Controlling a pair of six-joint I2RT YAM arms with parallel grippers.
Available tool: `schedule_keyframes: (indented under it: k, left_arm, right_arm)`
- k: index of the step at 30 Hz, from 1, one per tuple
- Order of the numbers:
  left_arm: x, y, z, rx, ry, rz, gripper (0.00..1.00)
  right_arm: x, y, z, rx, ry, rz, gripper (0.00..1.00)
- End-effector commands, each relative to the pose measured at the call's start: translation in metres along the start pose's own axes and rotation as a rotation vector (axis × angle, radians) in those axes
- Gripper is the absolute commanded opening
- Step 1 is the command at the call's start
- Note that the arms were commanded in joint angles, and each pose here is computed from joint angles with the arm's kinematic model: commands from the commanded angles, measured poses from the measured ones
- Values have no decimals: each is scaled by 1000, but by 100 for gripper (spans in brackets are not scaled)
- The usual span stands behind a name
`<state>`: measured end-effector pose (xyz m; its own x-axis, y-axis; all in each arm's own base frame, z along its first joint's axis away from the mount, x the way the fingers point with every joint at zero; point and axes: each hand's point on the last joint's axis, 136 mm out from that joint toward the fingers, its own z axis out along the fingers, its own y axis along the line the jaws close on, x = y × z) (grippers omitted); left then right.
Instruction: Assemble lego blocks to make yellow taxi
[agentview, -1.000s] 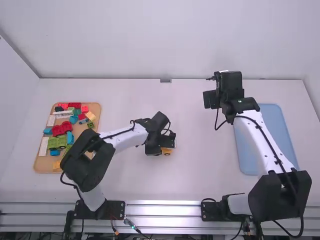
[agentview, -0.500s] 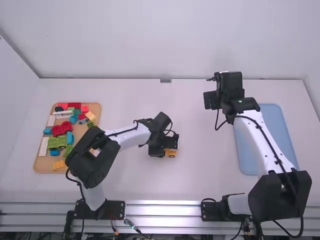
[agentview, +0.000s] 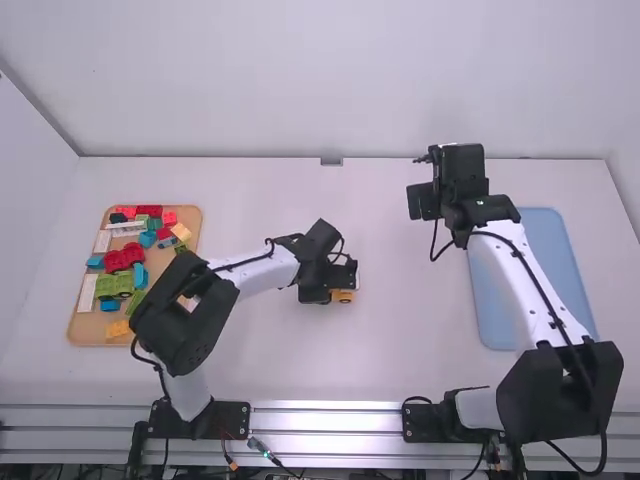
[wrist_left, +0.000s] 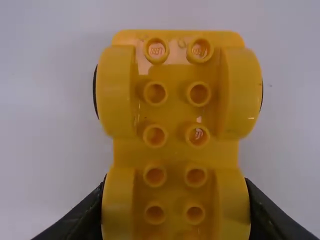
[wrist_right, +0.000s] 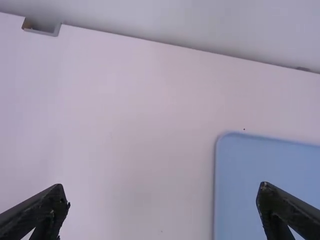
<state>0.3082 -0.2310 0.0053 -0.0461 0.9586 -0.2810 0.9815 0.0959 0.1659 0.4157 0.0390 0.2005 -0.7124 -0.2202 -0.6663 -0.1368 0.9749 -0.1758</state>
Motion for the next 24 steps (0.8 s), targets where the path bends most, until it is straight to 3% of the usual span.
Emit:
schedule_keyframes:
  k: [1,10,18,19,24]
  left_arm:
    - [11,2,3,3,9,-29,57]
    - [24,16,2,-17,-10,-69,62]
    - [26,4,1,66,-52,-34,66]
    - [29,4,1,60,-40,-37,76]
    - [28,5,1,57,-42,-35,99]
  right_arm:
    - [-15,-3,-9,8,-36,5,99]
    - [-12,-3,-9,5,-24,3,99]
    - [-11,-2,-8,4,-21,3,99]
    - [-12,-2,-9,4,-22,3,99]
    - [-12,-3,-9,6,-22,3,99]
